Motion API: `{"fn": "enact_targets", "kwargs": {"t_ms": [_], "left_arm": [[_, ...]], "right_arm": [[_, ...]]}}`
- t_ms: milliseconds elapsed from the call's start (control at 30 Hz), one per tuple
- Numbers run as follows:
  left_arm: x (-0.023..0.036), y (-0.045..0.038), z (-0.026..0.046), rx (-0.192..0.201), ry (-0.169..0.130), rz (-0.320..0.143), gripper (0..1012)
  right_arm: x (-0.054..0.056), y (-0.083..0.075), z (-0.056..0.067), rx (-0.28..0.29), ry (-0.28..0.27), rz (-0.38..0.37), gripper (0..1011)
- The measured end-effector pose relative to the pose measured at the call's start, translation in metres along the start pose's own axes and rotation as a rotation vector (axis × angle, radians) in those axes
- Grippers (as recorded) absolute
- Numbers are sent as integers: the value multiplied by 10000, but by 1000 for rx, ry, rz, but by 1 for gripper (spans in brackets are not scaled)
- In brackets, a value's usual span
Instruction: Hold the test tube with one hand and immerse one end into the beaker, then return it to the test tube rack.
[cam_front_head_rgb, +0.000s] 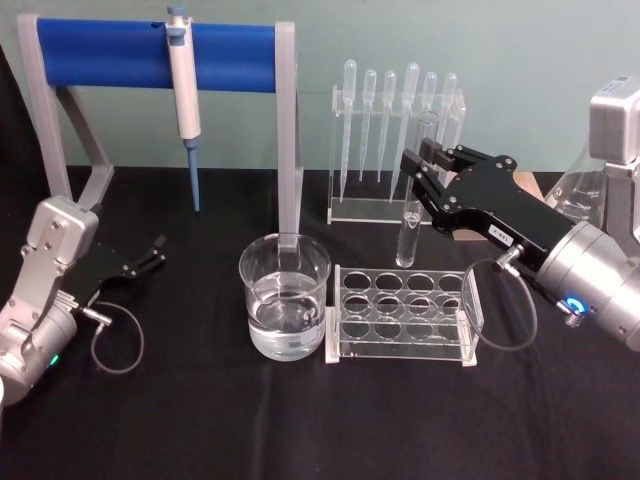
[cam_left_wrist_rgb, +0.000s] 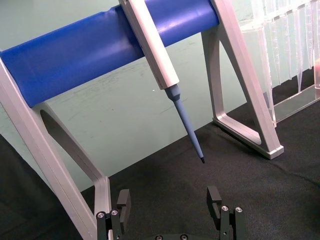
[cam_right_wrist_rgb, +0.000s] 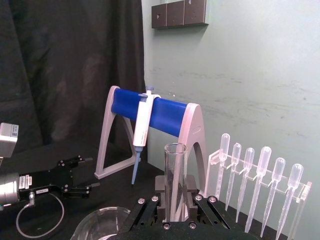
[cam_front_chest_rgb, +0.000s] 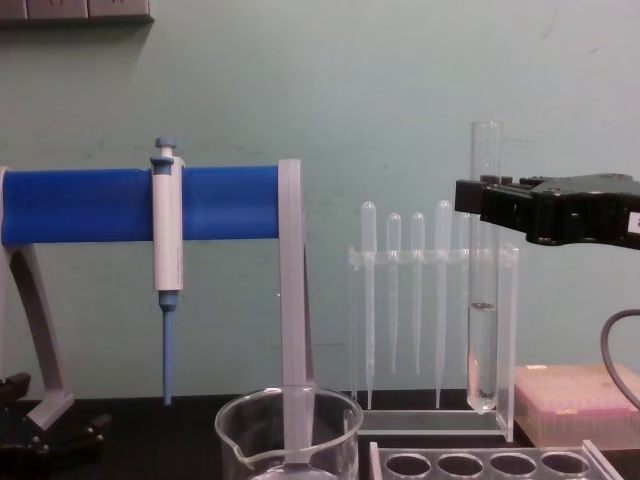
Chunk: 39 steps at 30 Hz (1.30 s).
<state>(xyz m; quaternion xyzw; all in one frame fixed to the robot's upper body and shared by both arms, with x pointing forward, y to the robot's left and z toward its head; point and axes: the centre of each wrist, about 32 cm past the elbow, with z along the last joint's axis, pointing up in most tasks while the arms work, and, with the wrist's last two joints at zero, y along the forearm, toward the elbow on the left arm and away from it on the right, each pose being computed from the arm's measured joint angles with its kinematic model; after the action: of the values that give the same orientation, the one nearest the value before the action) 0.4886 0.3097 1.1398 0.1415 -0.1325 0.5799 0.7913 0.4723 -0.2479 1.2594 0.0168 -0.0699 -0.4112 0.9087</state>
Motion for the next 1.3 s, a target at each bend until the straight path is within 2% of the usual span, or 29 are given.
{"fn": "enact_targets", "kwargs": {"t_ms": [167,433,600,733,867,1000,1100,1300], "left_arm": [[0,0,0,0,0,0,1000],[0,0,0,0,0,0,1000],[0,0,0,0,0,0,1000],[0,0,0,0,0,0,1000],[0,0,0,0,0,0,1000],[0,0,0,0,0,0,1000],[0,0,0,0,0,0,1000],[0,0,0,0,0,0,1000]], "right_arm": [[-4,2,5,2,0,1,226],[-72,124,149,37,-4,32,225],[-154,377,227,60,2,96,225],[-223,565,225,67,8,139,226],[-285,714,146,70,10,168,226],[-340,810,6,70,14,182,225],[-363,836,-72,72,16,186,225],[-445,833,-327,46,26,191,226]]}}
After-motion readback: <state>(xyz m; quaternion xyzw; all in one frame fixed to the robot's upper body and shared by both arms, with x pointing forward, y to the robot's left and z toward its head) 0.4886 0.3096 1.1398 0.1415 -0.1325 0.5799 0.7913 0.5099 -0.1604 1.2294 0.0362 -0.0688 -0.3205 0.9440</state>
